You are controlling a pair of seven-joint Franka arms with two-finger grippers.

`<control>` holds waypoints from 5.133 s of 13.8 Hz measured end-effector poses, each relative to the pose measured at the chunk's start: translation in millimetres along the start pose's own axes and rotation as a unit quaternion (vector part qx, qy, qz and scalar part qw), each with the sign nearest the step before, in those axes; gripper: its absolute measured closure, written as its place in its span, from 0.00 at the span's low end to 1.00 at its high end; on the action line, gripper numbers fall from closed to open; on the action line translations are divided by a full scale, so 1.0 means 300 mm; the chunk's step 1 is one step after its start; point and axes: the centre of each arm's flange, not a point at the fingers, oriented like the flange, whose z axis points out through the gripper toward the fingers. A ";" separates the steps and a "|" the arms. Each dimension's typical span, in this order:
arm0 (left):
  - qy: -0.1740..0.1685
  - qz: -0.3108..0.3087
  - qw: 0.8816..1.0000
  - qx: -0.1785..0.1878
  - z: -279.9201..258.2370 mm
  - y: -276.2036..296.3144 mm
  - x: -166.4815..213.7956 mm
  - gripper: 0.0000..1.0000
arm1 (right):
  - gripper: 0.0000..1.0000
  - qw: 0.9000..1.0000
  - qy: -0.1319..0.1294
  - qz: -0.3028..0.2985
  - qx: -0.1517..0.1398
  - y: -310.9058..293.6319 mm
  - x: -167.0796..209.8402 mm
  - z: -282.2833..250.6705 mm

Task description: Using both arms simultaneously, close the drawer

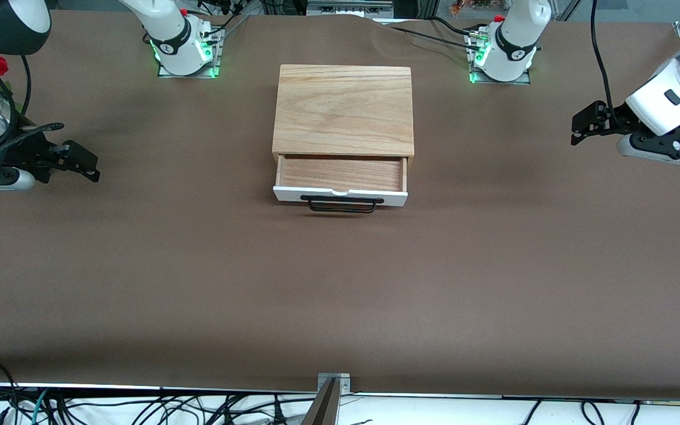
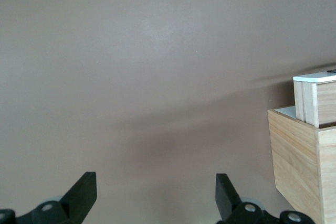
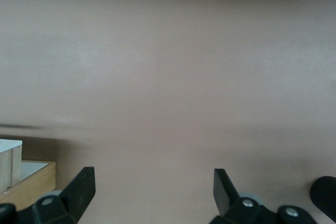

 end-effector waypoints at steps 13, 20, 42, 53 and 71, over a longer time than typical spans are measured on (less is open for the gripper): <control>-0.030 0.010 0.999 -0.008 0.077 0.033 0.033 0.00 | 0.00 1.000 -0.020 -0.005 -0.001 -0.029 0.020 0.078; -0.060 0.070 0.995 -0.040 0.261 0.301 0.188 0.00 | 0.00 0.998 -0.046 -0.048 0.021 -0.258 0.072 0.296; -0.045 0.022 0.982 -0.182 0.906 0.766 0.490 0.00 | 0.00 0.952 -0.136 -0.040 0.272 -0.882 0.004 0.907; -0.088 -0.036 0.977 -0.189 0.977 0.835 0.435 0.00 | 0.00 0.947 -0.147 -0.040 0.284 -0.962 -0.033 0.952; -0.115 -0.091 0.971 -0.189 1.014 0.852 0.409 0.00 | 0.00 0.947 -0.151 -0.035 0.281 -0.947 -0.029 0.979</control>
